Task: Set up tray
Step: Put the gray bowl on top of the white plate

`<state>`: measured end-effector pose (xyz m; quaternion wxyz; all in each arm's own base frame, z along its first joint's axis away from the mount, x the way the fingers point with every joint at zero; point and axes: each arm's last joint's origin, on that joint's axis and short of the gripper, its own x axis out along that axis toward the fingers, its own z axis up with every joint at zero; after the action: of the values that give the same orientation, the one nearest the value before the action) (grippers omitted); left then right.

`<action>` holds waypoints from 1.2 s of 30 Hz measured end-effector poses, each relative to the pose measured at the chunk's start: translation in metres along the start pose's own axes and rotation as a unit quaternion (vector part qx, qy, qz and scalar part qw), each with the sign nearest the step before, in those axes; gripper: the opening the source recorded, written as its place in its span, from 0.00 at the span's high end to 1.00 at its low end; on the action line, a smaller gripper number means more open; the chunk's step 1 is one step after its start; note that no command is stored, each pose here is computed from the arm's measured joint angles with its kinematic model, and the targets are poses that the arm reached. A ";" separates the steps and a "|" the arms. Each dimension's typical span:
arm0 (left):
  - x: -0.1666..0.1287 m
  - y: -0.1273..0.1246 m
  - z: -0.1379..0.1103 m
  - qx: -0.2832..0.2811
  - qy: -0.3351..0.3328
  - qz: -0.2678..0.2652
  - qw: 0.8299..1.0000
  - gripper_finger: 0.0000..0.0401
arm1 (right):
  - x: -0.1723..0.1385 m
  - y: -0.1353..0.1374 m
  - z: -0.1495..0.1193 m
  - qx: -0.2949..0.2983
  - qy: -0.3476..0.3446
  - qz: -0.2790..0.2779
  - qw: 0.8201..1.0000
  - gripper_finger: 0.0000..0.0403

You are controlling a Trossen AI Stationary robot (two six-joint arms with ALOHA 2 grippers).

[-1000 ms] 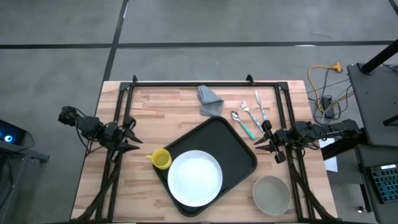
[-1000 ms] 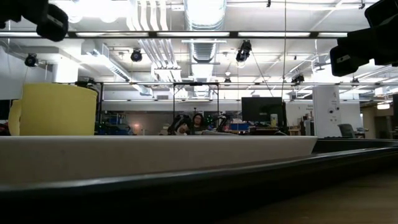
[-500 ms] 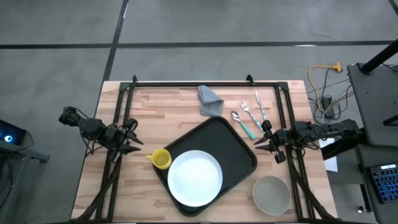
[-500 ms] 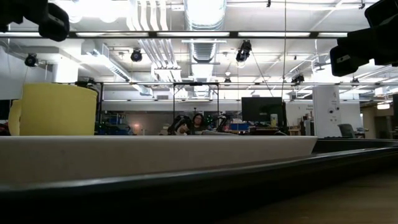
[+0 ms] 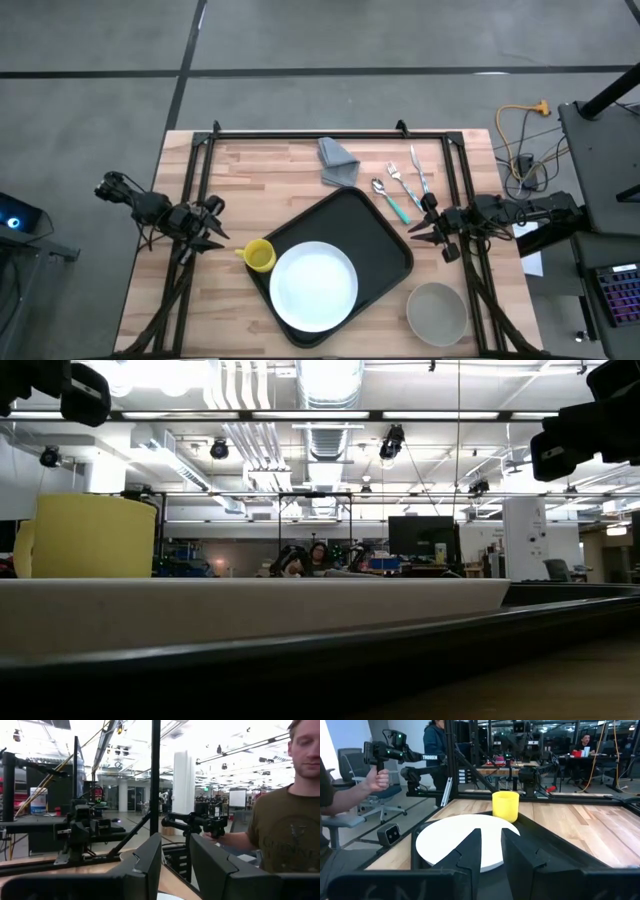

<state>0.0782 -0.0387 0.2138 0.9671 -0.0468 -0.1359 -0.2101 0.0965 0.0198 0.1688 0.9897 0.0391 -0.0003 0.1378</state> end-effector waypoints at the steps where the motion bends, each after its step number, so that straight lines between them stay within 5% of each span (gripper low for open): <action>1: 0.000 0.000 -0.001 0.000 -0.003 0.000 1.000 0.78 | 0.000 0.000 0.001 0.005 -0.004 0.000 1.000 0.83; 14: 0.000 0.000 -0.014 -0.001 -0.030 -0.005 1.000 0.78 | 0.000 0.000 0.007 0.126 -0.034 0.007 0.991 0.83; 28: 0.000 -0.001 -0.016 0.003 -0.024 -0.026 0.999 0.78 | -0.001 -0.001 0.013 0.098 -0.064 -0.030 0.993 0.83; 36: 0.001 -0.001 -0.018 0.003 -0.016 -0.026 1.000 0.78 | -0.006 0.001 0.038 0.111 0.003 -0.042 0.993 0.68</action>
<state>0.0826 -0.0426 0.1970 0.9590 -0.0440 -0.1536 -0.2342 0.0908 0.0164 0.2071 0.9842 0.1482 0.0195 0.0953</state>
